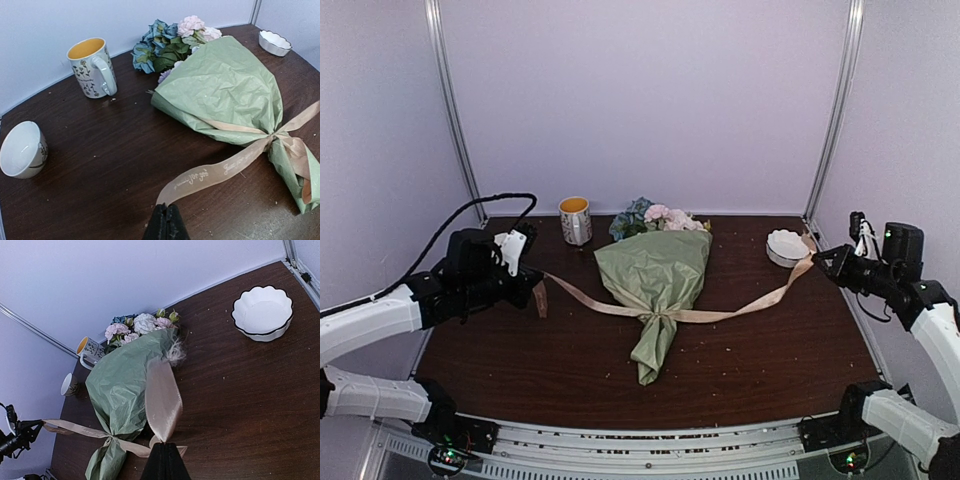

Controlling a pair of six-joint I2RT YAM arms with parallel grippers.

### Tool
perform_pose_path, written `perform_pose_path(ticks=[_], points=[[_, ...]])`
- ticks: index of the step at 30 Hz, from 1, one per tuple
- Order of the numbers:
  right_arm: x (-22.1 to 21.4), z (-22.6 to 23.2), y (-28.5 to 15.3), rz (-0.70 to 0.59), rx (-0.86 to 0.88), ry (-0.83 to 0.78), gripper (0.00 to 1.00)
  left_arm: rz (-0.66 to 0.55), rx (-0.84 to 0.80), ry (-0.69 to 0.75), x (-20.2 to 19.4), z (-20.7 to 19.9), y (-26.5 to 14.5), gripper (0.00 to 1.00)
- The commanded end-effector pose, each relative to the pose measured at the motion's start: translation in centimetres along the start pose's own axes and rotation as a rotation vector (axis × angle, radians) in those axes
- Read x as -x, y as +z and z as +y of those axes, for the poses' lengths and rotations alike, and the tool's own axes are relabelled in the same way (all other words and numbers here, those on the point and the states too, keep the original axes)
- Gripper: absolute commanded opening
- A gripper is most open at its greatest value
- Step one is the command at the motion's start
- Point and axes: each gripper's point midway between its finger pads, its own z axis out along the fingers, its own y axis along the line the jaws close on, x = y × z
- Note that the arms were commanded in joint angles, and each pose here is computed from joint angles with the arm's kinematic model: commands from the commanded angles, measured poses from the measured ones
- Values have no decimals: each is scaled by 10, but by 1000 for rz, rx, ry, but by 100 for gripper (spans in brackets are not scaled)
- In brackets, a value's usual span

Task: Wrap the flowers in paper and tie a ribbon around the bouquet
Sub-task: Tie the ribbon around the folded bouquet, then cross the half-tied ribbon over the folded bouquet.

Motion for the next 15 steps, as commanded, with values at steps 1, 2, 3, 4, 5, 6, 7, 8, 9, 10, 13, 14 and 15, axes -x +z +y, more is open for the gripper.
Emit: perform_pose_path(ticks=[1, 2, 3, 4, 5, 6, 7, 8, 9, 10, 13, 14, 15], points=[[4, 0, -13, -7, -46, -33, 0, -73, -122, 8, 17, -30, -11, 0], [3, -4, -16, 8, -79, -45, 0, -75, -140, 28, 19, -36, -16, 0], [2, -7, -19, 16, -110, -55, 0, -84, -158, 46, 24, -42, -22, 0], [1, -13, -23, 23, -150, -59, 0, -99, -177, 62, 32, -49, -29, 0], [1, -18, -26, 27, -188, -62, 0, -111, -194, 77, 37, -54, -35, 0], [0, -21, -29, 31, -211, -65, 0, -129, -220, 92, 45, -62, -42, 0], [-2, -24, -30, 40, -223, -64, 0, -144, -248, 107, 51, -70, -47, 0], [-7, -26, -28, 55, -225, -55, 0, -156, -277, 124, 57, -78, -52, 0], [-14, -29, -24, 82, -221, -43, 0, -164, -305, 140, 63, -86, -55, 0], [-24, -34, -19, 120, -220, -22, 2, -172, -333, 155, 69, -94, -58, 0], [-65, -54, -5, 298, -250, 39, 37, -195, -422, 210, 90, -119, -66, 0], [-72, -56, -2, 332, -245, 46, 72, -207, -447, 232, 98, -127, -68, 0], [-72, -53, 0, 333, -223, 47, 96, -220, -459, 254, 105, -132, -70, 0]])
